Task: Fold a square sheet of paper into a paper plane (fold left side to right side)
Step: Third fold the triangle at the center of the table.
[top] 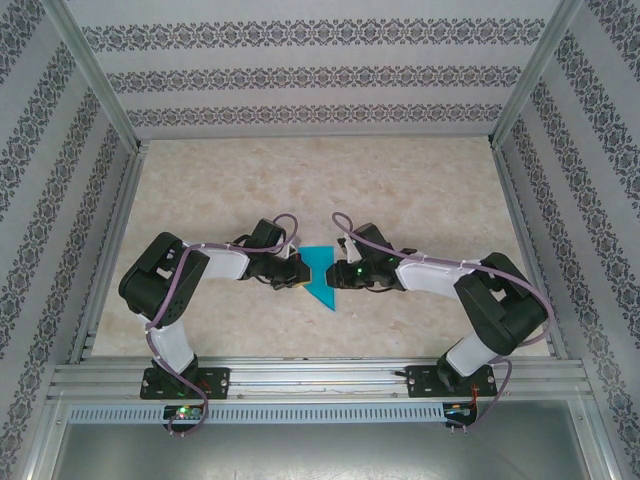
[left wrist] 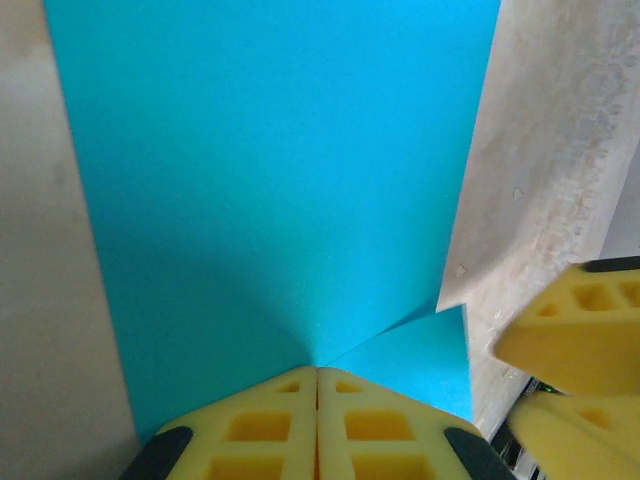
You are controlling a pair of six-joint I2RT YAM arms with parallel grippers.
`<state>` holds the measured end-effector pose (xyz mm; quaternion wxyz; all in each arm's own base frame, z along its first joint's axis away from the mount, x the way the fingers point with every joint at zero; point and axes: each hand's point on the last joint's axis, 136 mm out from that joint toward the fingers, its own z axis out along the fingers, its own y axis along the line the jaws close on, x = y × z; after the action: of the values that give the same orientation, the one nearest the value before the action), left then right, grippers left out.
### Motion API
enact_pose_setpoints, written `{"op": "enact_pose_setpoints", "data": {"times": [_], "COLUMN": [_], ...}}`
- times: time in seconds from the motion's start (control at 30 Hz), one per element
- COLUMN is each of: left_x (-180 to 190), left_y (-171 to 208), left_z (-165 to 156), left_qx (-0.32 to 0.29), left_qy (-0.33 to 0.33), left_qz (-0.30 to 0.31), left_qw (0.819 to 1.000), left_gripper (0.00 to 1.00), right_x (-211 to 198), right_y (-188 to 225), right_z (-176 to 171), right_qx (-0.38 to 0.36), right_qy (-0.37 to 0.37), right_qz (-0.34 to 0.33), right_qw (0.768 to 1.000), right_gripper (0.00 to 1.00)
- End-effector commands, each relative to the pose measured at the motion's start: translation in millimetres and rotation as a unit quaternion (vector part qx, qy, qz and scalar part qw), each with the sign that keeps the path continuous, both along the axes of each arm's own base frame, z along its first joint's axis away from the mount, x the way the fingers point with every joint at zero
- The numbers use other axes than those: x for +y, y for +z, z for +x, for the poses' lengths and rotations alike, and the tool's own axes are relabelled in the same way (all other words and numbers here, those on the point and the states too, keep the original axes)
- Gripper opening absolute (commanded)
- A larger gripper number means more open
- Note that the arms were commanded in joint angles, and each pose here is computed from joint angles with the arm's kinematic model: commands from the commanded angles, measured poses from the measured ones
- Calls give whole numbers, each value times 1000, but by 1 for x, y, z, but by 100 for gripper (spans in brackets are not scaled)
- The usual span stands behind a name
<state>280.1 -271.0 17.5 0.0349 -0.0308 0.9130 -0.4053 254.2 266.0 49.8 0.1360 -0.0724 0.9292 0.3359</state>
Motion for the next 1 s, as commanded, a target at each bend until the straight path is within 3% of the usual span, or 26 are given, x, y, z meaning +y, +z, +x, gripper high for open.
{"op": "enact_pose_setpoints", "data": {"times": [0.0,0.1,0.33,0.97], "left_x": [19,19,19,18], "left_y": [-36,-36,-37,-38], "left_z": [-23,-22,-22,-21], "left_qx": [43,43,45,46], "left_qy": [4,5,7,8], "left_qz": [63,63,65,64], "left_qw": [997,997,997,997], "left_gripper": [8,8,8,8], "right_x": [-6,-10,17,21], "right_y": [19,25,33,-17], "right_z": [3,-5,-38,-48], "right_qx": [-4,11,101,162], "right_qy": [-9,-9,18,-25], "right_qz": [1,5,71,9], "right_qw": [1000,1000,992,987], "right_gripper": [32,31,4,3]}}
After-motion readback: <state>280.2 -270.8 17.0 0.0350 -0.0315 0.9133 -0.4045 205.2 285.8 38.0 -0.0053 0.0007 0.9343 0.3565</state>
